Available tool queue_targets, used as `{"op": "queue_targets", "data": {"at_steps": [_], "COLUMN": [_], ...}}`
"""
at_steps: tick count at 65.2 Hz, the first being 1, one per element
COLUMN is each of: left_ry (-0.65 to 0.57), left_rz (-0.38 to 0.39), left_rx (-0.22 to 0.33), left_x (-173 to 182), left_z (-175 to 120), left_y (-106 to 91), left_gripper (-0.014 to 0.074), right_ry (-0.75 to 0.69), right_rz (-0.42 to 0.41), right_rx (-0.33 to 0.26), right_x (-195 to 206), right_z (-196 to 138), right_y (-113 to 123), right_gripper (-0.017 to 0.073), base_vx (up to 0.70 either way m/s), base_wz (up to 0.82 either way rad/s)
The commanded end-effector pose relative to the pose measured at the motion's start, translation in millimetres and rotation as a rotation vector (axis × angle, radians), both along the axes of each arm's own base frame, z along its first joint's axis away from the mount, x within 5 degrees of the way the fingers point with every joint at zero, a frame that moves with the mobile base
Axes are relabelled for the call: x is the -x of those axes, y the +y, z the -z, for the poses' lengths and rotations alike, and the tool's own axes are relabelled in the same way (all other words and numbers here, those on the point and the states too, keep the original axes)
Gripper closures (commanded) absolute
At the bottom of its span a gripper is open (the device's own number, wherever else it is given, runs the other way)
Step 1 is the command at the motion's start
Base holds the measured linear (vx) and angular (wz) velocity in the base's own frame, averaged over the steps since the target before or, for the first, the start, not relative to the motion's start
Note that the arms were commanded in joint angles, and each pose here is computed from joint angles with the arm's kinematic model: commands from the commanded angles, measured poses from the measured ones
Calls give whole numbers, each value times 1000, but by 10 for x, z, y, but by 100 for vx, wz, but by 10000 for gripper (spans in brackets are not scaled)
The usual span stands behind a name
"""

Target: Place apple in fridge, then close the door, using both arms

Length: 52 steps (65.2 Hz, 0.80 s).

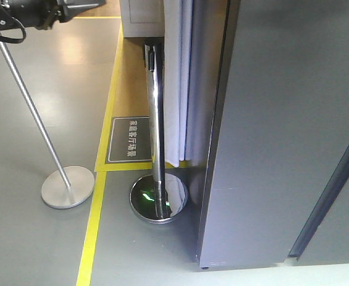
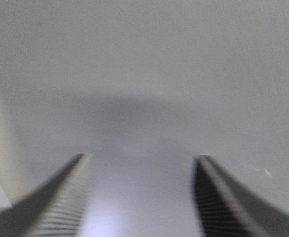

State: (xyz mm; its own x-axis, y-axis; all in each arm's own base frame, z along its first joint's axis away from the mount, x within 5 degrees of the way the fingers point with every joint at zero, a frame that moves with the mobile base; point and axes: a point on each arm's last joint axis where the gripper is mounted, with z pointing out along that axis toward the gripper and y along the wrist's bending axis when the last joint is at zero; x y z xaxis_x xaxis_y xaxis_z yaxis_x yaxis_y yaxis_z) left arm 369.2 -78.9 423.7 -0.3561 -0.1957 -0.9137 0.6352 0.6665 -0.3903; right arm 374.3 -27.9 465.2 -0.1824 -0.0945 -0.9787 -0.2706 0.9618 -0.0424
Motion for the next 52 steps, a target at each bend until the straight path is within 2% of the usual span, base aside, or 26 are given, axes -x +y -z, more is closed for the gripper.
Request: {"op": "queue_targets", "data": {"at_steps": [1, 11, 18, 24, 30, 35, 45, 48, 52], "left_ry": [-99, -124, -144, -157, -156, -139, -69, -26, 6], "left_rz": [-55, -40, 18, 105, 196, 240, 244, 241, 218], "left_rx": [-26, -30, -40, -56, -72, -78, -68, -61, -54], "left_x": [170, 299, 464, 651, 816, 957, 1198, 1282, 1400], "left_z": [-308, -420, -521, -603, -638, -605, -379, -232, -95], "left_y": [92, 163, 159, 134, 93, 70, 63, 63, 70], "left_gripper": [369, 503, 603, 603, 602, 602, 602, 602, 602], "right_ry": [-98, -92, -69, -13, 23, 8, 16, 47, 50], "right_rz": [-73, -192, -272, -353, -409, -446, -424, -406, -384], "right_rx": [2, 30, 47, 55, 33, 38, 34, 19, 30], "right_x": [480, 897, 1117, 1265, 1356, 1473, 1747, 1838, 1992], "right_z": [-478, -671, -730, -700, -572, -445, -6, 210, 402], "right_y": [141, 304, 396, 471, 523, 568, 604, 610, 622], "right_gripper": [332, 573, 569, 566, 564, 563, 564, 564, 564], "base_vx": [0, 0, 0, 0, 0, 0, 0, 0, 0], "base_wz": [0, 0, 0, 0, 0, 0, 0, 0, 0]}}
